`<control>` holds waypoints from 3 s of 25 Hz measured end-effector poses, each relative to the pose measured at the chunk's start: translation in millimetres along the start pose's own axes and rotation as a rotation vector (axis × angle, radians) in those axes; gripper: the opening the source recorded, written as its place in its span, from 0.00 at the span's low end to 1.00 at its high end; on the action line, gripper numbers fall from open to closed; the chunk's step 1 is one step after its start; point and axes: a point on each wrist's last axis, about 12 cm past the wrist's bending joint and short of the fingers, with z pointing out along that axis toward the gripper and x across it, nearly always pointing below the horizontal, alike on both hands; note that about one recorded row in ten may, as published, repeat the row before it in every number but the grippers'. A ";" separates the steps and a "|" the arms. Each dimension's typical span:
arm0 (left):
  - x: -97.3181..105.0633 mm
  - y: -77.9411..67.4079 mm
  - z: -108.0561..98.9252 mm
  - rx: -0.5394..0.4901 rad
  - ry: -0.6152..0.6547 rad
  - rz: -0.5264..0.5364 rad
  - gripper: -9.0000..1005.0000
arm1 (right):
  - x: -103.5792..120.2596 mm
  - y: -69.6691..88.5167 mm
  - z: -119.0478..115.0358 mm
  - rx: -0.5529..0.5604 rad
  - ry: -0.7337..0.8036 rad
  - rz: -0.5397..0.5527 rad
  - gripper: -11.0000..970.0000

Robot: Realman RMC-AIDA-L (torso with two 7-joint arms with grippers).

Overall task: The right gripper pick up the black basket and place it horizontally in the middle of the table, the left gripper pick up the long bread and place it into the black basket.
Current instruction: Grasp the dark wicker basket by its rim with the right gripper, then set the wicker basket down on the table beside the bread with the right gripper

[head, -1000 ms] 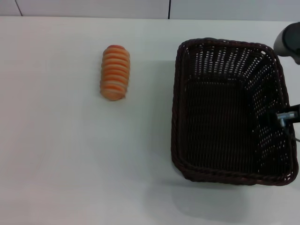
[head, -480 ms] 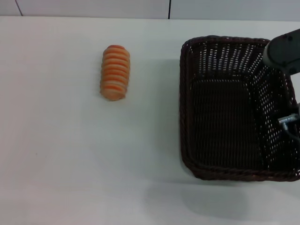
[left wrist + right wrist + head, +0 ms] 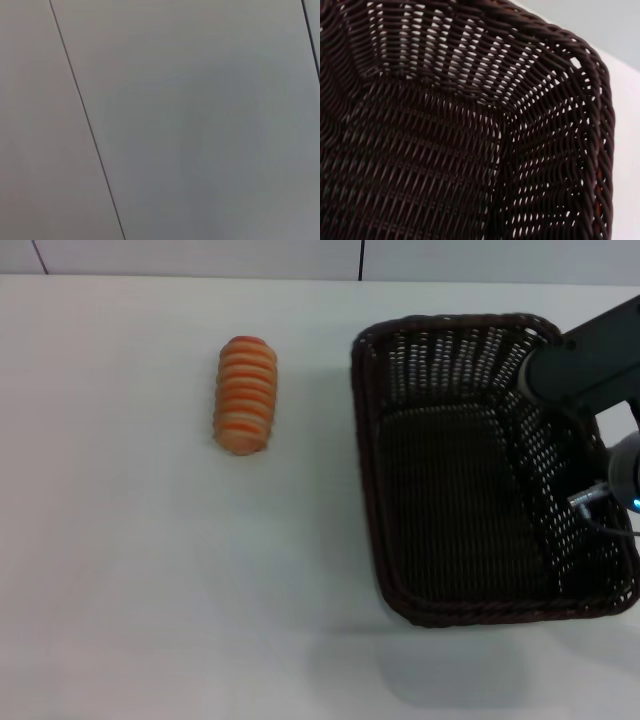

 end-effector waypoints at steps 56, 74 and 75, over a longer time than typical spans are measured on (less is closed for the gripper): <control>-17.4 3.3 -24.1 -0.008 -0.037 0.011 0.77 | -51.4 -45.9 -43.8 -0.384 -0.441 -0.220 0.18; -14.8 0.8 -26.0 0.000 -0.028 0.009 0.77 | -34.0 7.3 -50.4 -0.563 -0.359 -0.332 0.18; -14.8 0.8 -26.0 0.000 -0.028 0.009 0.77 | -32.7 7.2 -50.6 -0.564 -0.354 -0.331 0.18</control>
